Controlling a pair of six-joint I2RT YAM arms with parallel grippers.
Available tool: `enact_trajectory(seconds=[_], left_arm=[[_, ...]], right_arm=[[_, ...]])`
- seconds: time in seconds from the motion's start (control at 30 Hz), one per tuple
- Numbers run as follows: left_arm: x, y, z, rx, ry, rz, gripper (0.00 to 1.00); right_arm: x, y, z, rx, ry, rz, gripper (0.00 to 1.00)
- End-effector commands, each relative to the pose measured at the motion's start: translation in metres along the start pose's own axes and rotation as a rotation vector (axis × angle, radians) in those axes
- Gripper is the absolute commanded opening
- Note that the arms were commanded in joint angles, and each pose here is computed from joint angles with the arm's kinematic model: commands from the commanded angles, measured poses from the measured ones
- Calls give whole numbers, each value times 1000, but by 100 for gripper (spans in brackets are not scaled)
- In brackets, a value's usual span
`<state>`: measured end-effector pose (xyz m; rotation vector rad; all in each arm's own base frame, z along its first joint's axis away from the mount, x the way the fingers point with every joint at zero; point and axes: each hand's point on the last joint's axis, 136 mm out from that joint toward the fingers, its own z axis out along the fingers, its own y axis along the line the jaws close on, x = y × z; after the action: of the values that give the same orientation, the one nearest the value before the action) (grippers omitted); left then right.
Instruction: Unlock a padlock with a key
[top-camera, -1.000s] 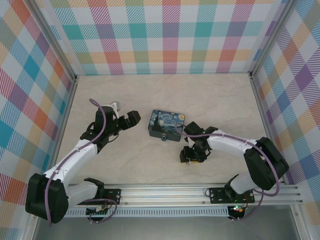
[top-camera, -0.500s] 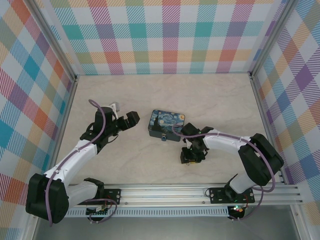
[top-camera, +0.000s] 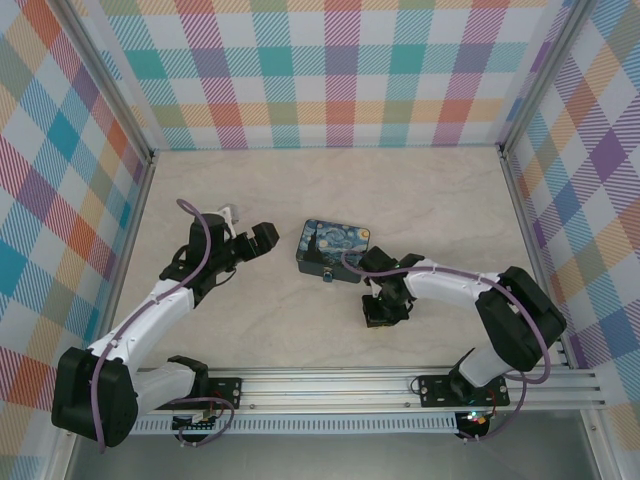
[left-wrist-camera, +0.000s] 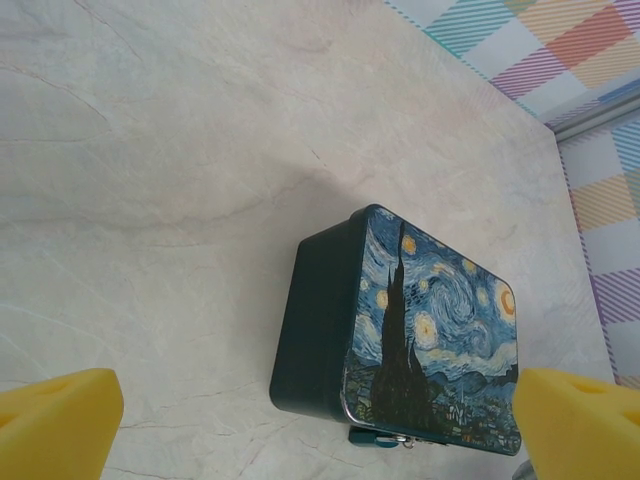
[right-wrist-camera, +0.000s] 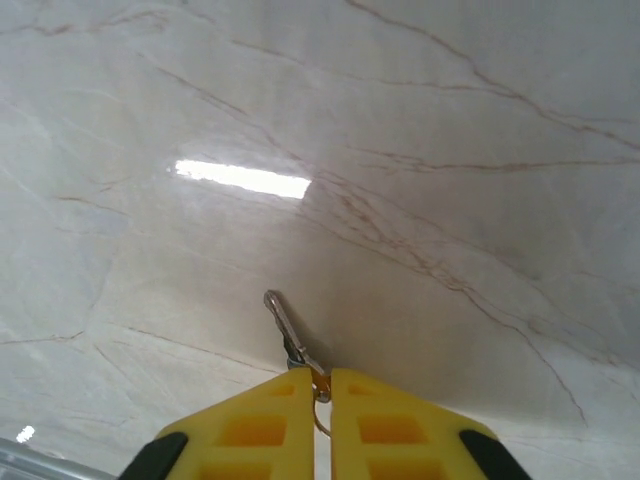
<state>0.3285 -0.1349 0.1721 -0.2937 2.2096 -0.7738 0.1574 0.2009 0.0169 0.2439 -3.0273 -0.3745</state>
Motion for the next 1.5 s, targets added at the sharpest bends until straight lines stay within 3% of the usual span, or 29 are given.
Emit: enact_trajectory(seconds=[0.0, 0.4, 0.57, 0.7, 0.93, 1.1, 1.47], left_arm=[[0, 4, -7, -12, -5, 10, 100], [-4, -21, -17, 102, -1, 15, 100], [-9, -65, -32, 327, -5, 10, 99], [-15, -108, -52, 542, -13, 38, 97], [-11, -167, -90, 784, -5, 193, 92], [-7, -184, -101, 857, 2, 234, 81], [3, -196, -99, 906, 65, 276, 44]], right_arm=[[-2, 6, -3, -21, -9, -14, 7], [-22, 40, -37, -183, -168, -60, 3], [-53, 89, -89, -427, -412, -158, 3], [-66, 138, -149, -666, -617, -354, 4], [-65, 187, -204, -857, -714, -611, 3], [-60, 204, -230, -959, -754, -706, 4], [-64, 210, -244, -978, -799, -722, 5]])
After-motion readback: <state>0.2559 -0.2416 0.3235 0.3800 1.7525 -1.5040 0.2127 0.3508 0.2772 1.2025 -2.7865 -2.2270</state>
